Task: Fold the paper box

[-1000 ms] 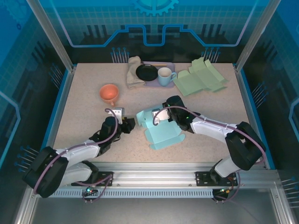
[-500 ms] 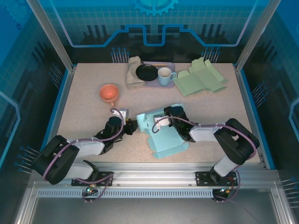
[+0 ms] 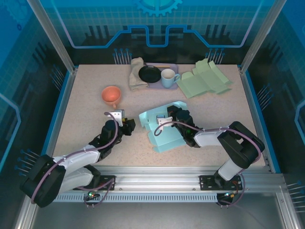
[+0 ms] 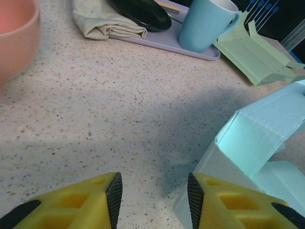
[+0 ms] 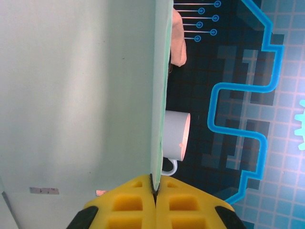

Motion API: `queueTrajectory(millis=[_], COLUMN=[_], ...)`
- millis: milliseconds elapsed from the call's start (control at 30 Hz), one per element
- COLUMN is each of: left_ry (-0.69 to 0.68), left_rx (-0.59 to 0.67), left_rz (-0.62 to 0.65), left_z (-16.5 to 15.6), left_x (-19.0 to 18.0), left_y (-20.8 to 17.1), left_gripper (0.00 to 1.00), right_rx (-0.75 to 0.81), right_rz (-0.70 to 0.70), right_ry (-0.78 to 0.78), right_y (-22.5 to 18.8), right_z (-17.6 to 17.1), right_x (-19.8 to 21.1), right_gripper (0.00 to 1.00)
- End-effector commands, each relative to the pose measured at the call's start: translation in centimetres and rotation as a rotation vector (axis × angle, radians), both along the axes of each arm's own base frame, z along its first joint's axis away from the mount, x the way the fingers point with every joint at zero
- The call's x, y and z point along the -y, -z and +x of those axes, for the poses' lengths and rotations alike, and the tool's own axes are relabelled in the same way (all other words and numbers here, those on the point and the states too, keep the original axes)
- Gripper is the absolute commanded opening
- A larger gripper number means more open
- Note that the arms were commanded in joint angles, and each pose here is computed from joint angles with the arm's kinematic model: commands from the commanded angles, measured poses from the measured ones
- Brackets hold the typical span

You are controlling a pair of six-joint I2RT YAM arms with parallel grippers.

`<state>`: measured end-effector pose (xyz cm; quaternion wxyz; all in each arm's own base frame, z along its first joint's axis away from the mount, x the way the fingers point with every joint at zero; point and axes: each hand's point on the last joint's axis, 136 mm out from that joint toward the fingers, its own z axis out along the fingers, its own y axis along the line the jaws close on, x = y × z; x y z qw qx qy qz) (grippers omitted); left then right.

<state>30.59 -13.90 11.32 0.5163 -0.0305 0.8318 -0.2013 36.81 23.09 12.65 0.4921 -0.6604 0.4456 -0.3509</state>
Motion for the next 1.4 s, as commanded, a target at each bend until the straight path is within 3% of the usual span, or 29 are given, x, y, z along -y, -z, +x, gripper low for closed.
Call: queueTrajectory(millis=[0, 467, 1100, 1367], left_ry=[-0.045, 0.25, 0.3, 0.362], left_rx=[-0.012, -0.016, -0.059, -0.042], left_rz=[0.054, 0.016, -0.001, -0.024], left_z=[-0.2, 0.5, 1.7, 0.4], left_x=[-1.4, 4.5, 6.3, 7.1], left_y=[1.4, 2.9, 4.0, 3.6], left_gripper=[0.43, 0.43, 0.46, 0.4], right_rx=[0.055, 0.038, 0.02, 0.012], right_rz=[0.033, 0.006, -0.007, -0.016], right_ry=[-0.008, -0.012, -0.005, 0.005], right_y=[-0.7, 1.7, 2.6, 3.1], right_z=[0.0, -0.1, 0.0, 0.2], right_x=[-0.7, -0.6, -0.4, -0.1], right_gripper=[0.0, 0.0, 0.0, 0.0])
